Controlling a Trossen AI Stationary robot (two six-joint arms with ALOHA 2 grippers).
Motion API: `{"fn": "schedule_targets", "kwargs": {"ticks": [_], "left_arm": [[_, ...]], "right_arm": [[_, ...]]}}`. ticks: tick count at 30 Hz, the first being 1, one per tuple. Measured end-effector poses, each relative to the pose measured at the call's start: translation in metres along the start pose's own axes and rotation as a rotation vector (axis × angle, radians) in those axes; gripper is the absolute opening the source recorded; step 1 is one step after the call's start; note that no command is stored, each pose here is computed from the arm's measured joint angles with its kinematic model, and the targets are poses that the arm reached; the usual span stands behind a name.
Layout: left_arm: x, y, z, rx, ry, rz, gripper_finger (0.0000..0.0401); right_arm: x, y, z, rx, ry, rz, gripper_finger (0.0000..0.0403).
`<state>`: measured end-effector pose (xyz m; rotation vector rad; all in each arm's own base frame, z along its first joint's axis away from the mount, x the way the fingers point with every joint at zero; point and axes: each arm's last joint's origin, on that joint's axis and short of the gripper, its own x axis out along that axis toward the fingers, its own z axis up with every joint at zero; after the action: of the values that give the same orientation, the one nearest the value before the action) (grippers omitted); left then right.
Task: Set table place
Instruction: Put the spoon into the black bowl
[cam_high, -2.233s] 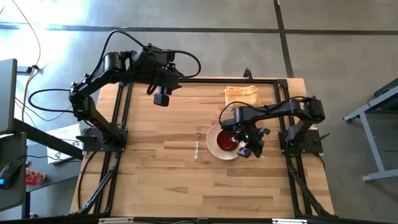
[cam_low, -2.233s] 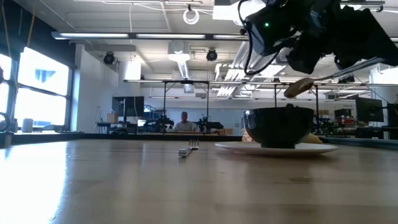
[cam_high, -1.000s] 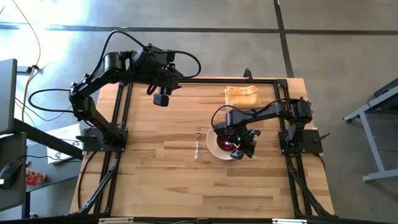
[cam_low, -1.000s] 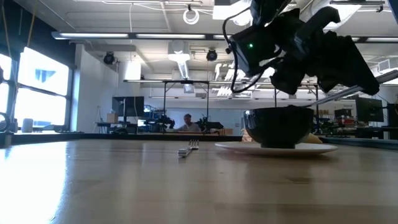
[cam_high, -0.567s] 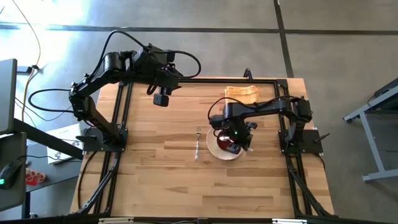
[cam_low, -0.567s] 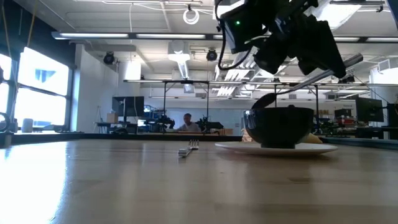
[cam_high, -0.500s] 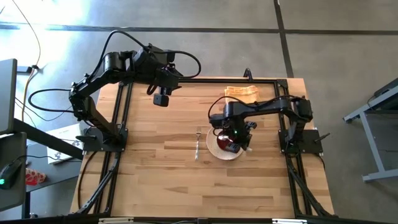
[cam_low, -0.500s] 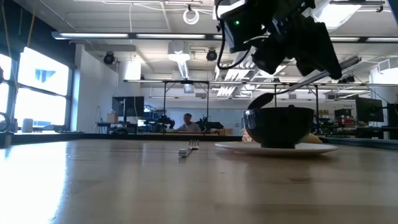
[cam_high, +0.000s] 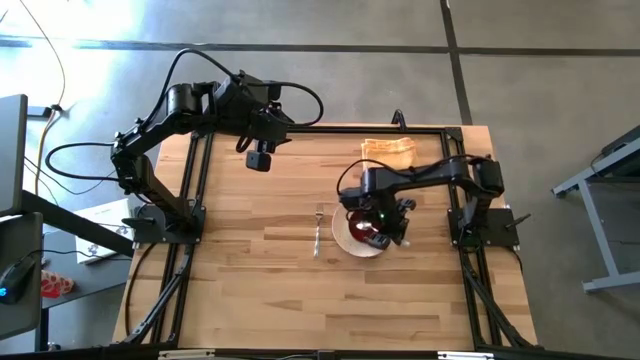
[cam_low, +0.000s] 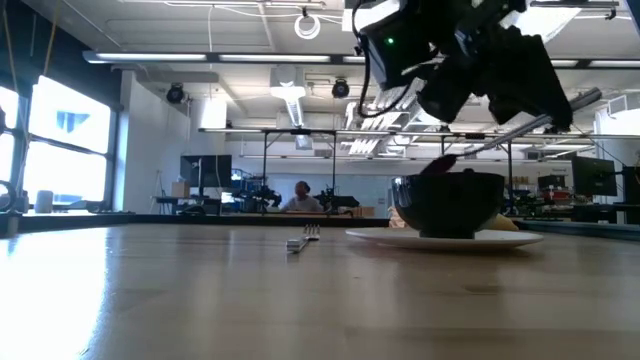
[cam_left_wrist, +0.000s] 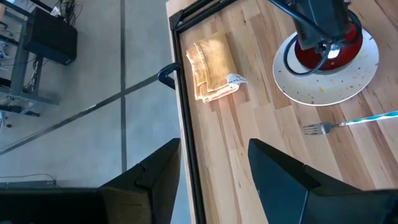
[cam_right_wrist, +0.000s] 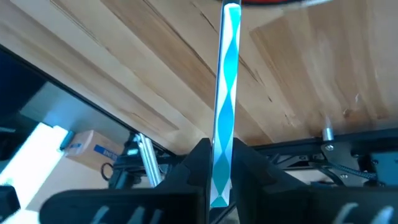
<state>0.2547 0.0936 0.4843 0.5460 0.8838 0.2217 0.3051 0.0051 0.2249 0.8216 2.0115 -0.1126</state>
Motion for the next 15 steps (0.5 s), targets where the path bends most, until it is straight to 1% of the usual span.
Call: {"fn": "schedule_targets", "kwargs": {"ticks": [4,8,15], "left_arm": [[0.0000,0.0000,0.0000,0.000,0.000,0.000,0.0177],[0.0000,0.0000,0.0000,0.002,0.000,0.000,0.0177],[0.0000,0.0000,0.0000,0.004,0.000,0.000,0.0177]], "right_arm": [[0.0097,-0.0040,-0.0001,0.008,0.040,-0.008,0.0024],[0.0103,-0.0053,0.0004,0.004,0.043,-0.008,0.0029],[0.0088,-0.0075,0.0015,-0.018,0.041,-0.002,0.0050]]}}
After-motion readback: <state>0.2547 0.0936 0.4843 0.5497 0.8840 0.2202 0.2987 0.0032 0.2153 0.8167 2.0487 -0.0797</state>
